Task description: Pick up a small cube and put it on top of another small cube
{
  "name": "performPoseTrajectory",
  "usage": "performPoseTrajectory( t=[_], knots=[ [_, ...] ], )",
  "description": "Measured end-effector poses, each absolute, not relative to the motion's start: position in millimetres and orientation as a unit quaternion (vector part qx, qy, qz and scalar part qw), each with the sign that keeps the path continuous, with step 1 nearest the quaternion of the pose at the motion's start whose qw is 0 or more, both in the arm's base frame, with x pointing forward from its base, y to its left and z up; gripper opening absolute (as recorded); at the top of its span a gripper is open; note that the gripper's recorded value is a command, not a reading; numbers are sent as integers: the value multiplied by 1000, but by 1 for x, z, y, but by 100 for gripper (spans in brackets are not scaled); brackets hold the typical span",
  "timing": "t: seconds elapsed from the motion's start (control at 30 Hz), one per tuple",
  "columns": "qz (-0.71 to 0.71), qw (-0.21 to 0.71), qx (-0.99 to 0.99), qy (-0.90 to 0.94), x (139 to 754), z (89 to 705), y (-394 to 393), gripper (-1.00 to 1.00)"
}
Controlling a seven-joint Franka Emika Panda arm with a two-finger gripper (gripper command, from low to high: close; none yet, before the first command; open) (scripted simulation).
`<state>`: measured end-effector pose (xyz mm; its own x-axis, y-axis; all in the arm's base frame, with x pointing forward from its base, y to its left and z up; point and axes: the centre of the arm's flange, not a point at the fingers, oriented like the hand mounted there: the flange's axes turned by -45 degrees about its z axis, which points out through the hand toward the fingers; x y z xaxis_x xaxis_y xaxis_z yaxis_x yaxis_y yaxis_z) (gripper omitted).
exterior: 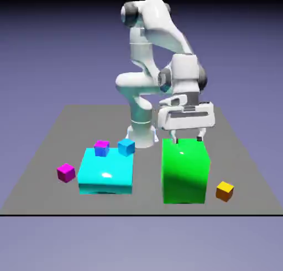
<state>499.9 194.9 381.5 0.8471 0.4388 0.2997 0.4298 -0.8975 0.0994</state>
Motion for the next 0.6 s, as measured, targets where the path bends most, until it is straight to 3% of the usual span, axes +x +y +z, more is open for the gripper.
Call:
performPoseTrajectory(
  t=[0.2, 0.5, 0.6],
  knots=[
    [68, 15, 954, 292, 511, 326, 267, 0],
    [-73, 29, 915, 397, 480, 216, 364, 0],
    [-90, 41, 905, 413, 466, 192, 362, 0]
  ],
)
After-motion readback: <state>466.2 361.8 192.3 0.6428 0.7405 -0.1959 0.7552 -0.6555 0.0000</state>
